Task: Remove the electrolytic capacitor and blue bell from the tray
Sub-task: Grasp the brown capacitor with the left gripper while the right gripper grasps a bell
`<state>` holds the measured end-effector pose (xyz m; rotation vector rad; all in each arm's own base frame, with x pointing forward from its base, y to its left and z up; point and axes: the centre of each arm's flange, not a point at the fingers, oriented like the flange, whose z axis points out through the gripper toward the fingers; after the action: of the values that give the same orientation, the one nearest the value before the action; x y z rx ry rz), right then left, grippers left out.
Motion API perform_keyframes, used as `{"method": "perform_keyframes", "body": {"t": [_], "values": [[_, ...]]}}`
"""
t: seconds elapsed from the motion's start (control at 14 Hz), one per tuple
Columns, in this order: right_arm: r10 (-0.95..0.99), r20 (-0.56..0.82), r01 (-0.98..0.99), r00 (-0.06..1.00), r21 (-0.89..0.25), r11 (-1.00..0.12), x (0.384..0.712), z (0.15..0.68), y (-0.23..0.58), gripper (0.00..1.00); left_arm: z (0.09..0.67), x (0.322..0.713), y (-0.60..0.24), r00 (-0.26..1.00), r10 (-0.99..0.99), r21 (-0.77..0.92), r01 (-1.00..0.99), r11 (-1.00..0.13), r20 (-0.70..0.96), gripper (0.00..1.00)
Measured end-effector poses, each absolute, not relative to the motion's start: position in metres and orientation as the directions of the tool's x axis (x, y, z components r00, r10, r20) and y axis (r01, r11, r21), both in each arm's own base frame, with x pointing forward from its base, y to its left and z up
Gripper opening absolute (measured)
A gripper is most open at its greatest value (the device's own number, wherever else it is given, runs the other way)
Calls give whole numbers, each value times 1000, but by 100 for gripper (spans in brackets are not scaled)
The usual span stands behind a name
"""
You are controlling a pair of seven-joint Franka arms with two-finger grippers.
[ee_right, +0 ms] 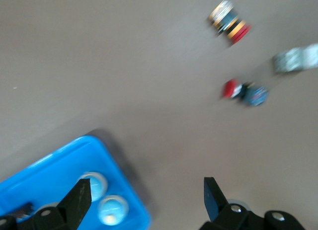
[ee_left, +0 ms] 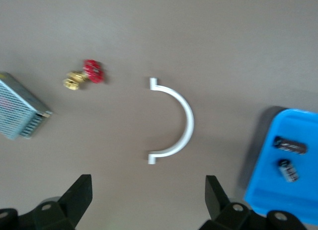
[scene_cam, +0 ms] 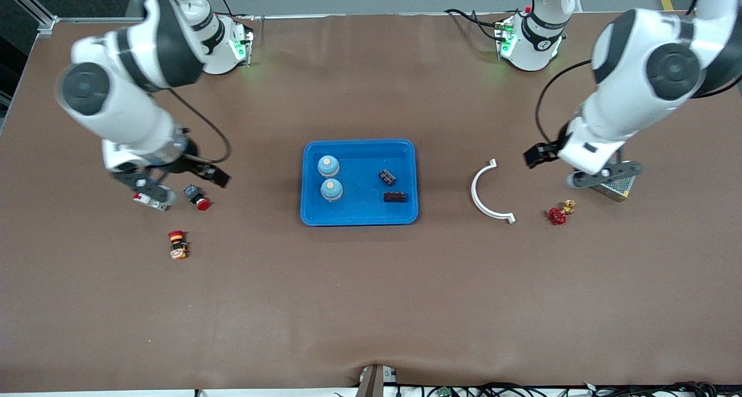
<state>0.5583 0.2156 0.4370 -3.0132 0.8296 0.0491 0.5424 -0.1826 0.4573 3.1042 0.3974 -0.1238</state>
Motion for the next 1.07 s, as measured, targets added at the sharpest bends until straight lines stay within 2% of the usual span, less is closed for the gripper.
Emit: {"method": "perform_keyframes", "body": {"t": [0.36, 0.43, 0.64, 0.93, 1.07], "values": [[-652, -30, -652, 758, -48, -756, 557, 355, 296, 100, 404, 529, -284, 899, 424, 55, 432, -900, -113, 97], [-674, -30, -674, 738, -62, -736, 557, 339, 307, 100, 394, 524, -304, 884, 450, 66, 460, -886, -122, 91], [-713, -36, -713, 700, -93, -695, 549, 290, 344, 100, 366, 517, -346, 816, 558, 114, 575, -810, -149, 85], [-712, -54, -714, 700, -50, -699, 539, 240, 360, 100, 321, 514, -382, 678, 715, 110, 735, -670, -172, 82], [-702, -63, -704, 709, -15, -710, 531, 215, 366, 100, 297, 511, -403, 613, 771, 76, 789, -610, -173, 75]]}}
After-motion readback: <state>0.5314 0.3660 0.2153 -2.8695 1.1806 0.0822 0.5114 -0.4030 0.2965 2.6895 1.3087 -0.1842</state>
